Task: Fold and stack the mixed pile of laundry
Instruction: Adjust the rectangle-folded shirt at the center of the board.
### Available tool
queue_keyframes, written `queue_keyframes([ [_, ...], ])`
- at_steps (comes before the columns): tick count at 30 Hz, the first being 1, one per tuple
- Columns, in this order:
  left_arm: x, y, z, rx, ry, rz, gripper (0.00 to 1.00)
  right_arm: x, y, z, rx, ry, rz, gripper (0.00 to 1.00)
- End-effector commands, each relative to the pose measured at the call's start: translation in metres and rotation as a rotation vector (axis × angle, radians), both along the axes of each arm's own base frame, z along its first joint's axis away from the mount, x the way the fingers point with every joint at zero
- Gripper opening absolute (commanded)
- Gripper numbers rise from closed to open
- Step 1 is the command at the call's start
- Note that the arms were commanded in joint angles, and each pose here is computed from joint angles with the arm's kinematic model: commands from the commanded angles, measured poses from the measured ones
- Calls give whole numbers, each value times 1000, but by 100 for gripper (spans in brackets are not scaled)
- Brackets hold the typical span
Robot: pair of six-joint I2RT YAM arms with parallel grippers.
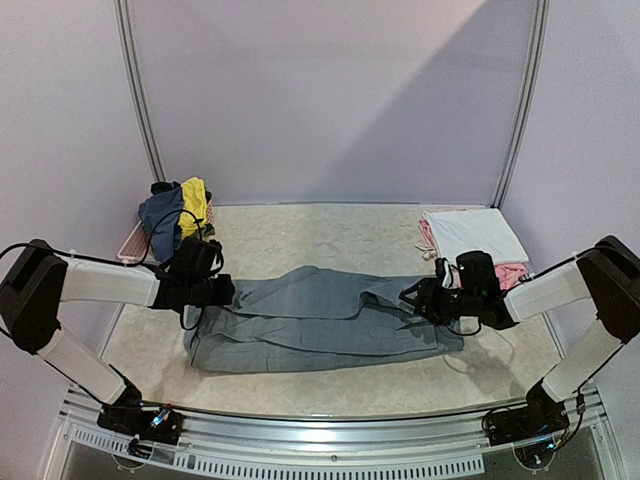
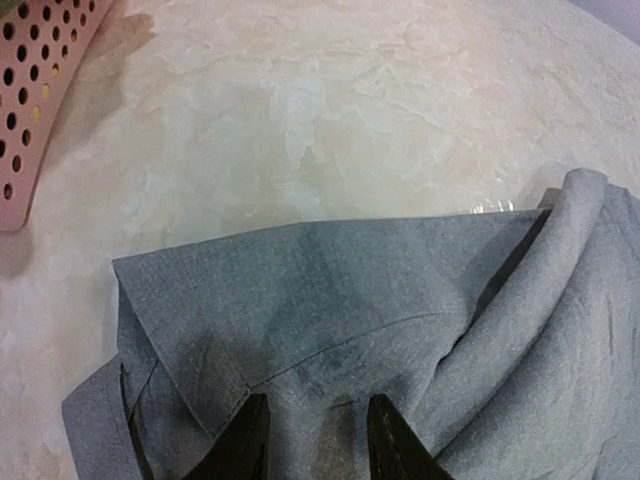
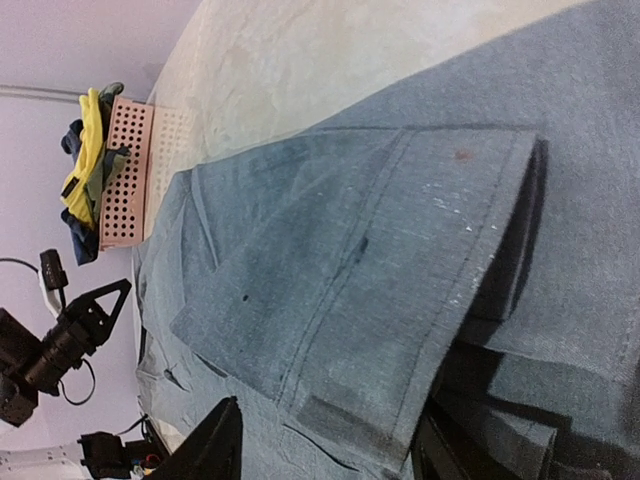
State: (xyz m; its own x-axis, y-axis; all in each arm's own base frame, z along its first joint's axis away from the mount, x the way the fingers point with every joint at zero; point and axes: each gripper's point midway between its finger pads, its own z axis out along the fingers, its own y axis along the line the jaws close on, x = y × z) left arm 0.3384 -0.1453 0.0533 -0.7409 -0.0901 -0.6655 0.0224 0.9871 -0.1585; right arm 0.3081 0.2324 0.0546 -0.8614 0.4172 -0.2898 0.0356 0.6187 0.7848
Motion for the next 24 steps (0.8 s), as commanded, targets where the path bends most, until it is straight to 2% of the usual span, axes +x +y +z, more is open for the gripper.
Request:
queue_keyframes([
  [1,8,2,2,-5,-20,8,35,1,6,5,28,-16,28,50],
  [3,8,2,2,-8,-19,9,35,1,6,6,31,-21,34,41],
  [7,9,3,2,-11,-21,13,34,3,11,13,37,-42,60,14],
  [10,9,4,1,-10,-20,18,33,6,14,20,17,-51,88,1],
  [13,8,6,0,-4,-18,23,33,7,13,28,-28,-43,104,0],
  [21,12,15,-6,12,-4,44,32,-5,-31,50,-364,-72,119,0],
  [24,14,18,-11,9,4,58,31,-13,-43,46,-439,-64,139,0],
])
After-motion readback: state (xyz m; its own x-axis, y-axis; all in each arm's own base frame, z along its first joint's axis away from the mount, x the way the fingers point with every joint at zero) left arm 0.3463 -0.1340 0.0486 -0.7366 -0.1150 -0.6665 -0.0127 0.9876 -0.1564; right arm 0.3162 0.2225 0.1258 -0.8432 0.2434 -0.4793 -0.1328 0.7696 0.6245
